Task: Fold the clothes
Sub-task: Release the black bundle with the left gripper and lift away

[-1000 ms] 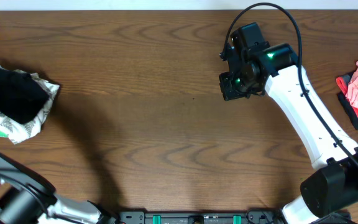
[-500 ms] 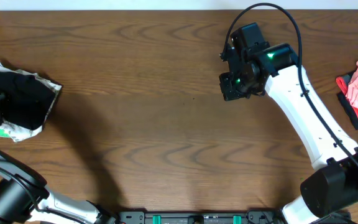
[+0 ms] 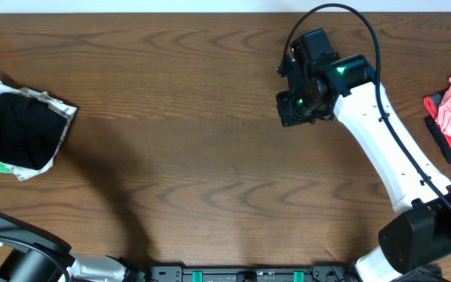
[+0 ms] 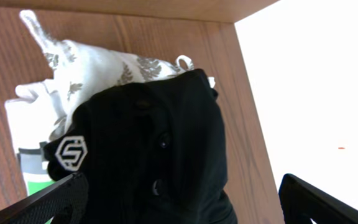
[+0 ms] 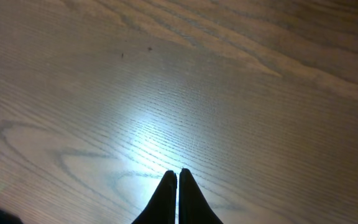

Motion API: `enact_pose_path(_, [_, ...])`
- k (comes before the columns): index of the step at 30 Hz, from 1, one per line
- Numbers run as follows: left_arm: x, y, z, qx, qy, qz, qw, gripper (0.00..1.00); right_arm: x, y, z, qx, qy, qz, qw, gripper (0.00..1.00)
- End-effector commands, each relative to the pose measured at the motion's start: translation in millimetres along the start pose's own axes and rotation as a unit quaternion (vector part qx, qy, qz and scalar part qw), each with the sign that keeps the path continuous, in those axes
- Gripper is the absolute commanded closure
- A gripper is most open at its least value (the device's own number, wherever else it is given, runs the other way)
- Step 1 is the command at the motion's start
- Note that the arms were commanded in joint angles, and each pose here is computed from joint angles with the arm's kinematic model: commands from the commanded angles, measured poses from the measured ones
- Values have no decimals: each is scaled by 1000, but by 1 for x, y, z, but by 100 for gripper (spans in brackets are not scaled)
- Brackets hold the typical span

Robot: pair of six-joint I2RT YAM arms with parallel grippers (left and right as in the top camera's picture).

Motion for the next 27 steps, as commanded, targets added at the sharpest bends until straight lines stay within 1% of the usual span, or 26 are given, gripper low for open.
enact_pose_path(1, [-7, -15, 8, 1, -3, -32, 999, 2, -2, -3, 1, -4, -4, -2, 1000, 97])
enact_pose_path(3, [-8, -38, 6, 28, 6, -90, 996, 2, -2, -3, 2, -4, -5, -2, 1000, 97])
enact_pose_path(5, [-10, -67, 2, 68, 16, -161, 984, 2, -2, -3, 3, -5, -8, -1, 1000, 97])
enact_pose_path(6, [-12, -82, -1, 90, 22, -196, 976, 18, -2, -2, 3, -5, -9, -1, 1000, 98])
enact_pose_path(7, [-14, -93, -5, 109, 28, -222, 968, 40, -2, -3, 4, -5, -9, -1, 1000, 98])
enact_pose_path(8, [-17, -107, -11, 138, 38, -258, 955, 69, -2, -2, 4, -5, -9, -1, 1000, 98])
enact_pose_path(9, [-18, -118, -17, 157, 43, -281, 946, 80, -1, -3, 3, -5, -8, -1, 1000, 98])
enact_pose_path(10, [-18, -126, -21, 166, 47, -294, 940, 87, -1, -3, 3, -5, -8, -1, 1000, 98])
enact_pose_path(11, [-16, -131, -26, 170, 50, -298, 938, 91, -1, -3, 3, -5, -7, -1, 1000, 98])
enact_pose_path(13, [-9, -135, -33, 173, 57, -299, 937, 94, 0, -3, 3, -4, -7, -1, 1000, 98])
enact_pose_path(18, [23, -120, -49, 160, 84, -279, 943, 94, 4, -4, -1, -3, 0, -2, 1000, 98])
enact_pose_path(22, [56, -85, -55, 127, 102, -243, 956, 94, 10, -6, -7, -1, 13, -5, 1000, 98])
enact_pose_path(27, [98, -16, -68, 63, 135, -187, 971, 94, 18, -9, -16, 1, 29, -7, 1000, 99])
Point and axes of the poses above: each gripper's point midway between its finger pads, its own x axis out along the fingers, its own y axis along the line the jaws close on, z = x × y, the point moved 3 cm from there along -x, back along the fingers, and after that the axes turned 2 degrees about x, right-handed, at the moved point
